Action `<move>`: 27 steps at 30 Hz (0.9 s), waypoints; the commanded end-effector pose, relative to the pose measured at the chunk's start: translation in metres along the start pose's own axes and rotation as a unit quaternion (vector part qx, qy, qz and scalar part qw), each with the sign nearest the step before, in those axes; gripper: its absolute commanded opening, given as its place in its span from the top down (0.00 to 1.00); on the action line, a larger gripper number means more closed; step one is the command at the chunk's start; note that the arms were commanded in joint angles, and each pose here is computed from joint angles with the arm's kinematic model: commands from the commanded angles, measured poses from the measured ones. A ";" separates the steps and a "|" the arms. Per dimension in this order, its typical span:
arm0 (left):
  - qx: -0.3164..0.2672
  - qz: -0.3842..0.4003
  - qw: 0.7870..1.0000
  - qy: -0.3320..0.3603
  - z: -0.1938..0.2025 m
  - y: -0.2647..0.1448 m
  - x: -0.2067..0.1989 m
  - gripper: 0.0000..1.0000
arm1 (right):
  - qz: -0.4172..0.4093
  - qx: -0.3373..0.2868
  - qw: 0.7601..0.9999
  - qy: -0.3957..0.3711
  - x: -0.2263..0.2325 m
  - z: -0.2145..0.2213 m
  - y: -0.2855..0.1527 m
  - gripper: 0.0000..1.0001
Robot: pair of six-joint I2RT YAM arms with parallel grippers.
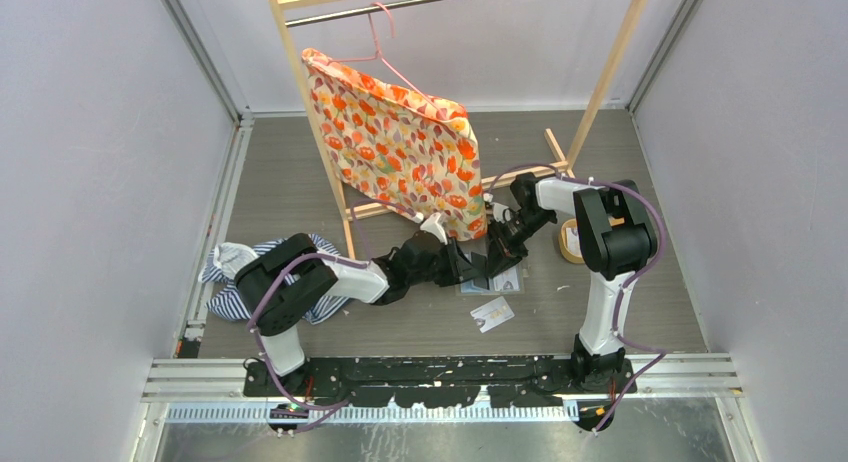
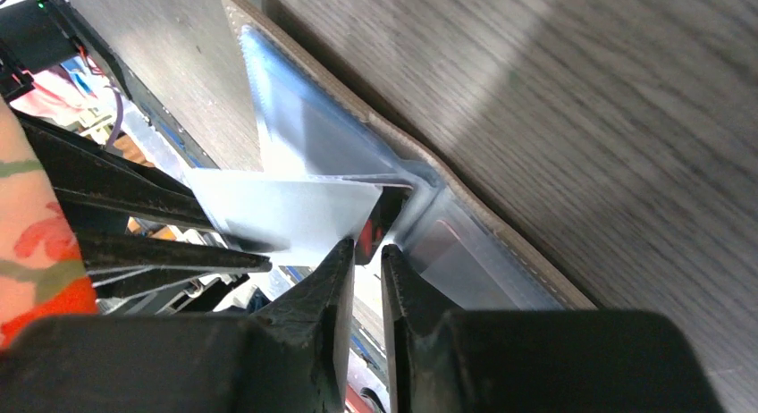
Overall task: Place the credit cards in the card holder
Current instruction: Turn over the card holder at the center of the board.
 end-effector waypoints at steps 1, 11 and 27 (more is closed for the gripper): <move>-0.011 0.008 1.000 0.001 -0.012 0.002 -0.016 0.90 | -0.020 -0.027 0.998 -0.053 0.021 -0.009 -0.017 0.75; -0.006 0.026 1.000 0.016 -0.019 0.004 -0.032 0.72 | 0.014 -0.077 0.995 -0.054 0.011 -0.016 -0.041 0.73; 0.017 0.066 0.997 0.022 -0.011 0.027 -0.055 0.58 | 0.017 -0.094 0.995 -0.011 -0.006 -0.021 -0.051 0.74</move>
Point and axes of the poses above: each gripper's point midway between its finger pads, its own y axis out along the fingers, its own x axis along the line the jaws close on, z = x × y, the point moved 2 cm from there along -y, back along the fingers, and after that the axes turned 8 degrees about y, right-handed, at the moved point
